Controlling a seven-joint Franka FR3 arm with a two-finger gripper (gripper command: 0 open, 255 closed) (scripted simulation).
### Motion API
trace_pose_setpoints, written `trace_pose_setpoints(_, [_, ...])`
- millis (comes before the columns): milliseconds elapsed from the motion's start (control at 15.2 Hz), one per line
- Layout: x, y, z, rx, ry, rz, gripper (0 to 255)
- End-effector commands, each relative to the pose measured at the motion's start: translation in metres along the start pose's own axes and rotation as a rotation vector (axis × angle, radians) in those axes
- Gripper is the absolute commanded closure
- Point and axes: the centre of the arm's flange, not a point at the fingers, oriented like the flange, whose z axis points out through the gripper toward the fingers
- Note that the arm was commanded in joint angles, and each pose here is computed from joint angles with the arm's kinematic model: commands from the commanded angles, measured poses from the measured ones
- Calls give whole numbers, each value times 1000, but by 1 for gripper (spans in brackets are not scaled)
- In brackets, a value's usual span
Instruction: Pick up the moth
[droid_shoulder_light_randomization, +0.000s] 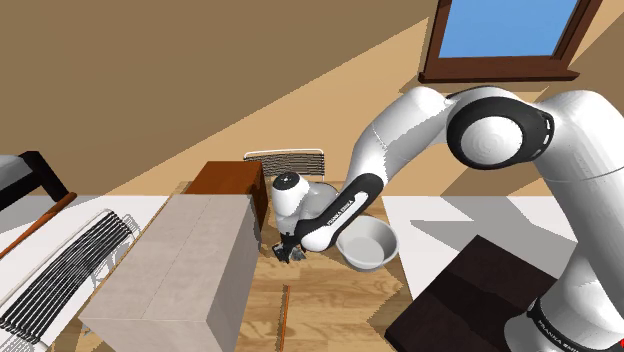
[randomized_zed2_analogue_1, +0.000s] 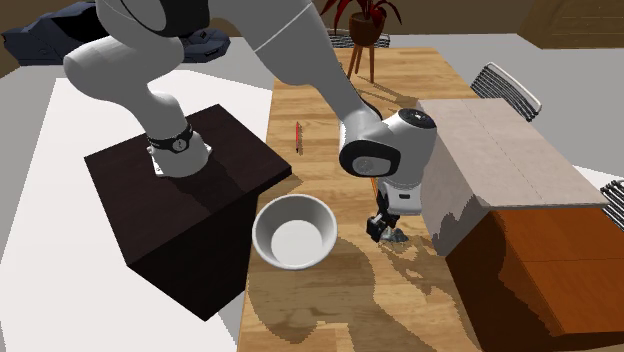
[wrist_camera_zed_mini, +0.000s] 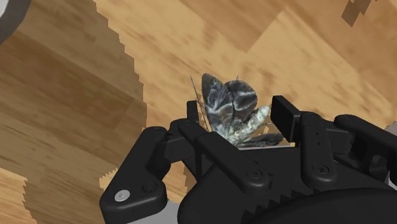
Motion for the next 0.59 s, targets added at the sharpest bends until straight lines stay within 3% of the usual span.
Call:
trace_pose_setpoints(0, [0,0,0,0,-1,0,255])
trace_pose_setpoints(528, [4,2,-37,0,-1,0,255])
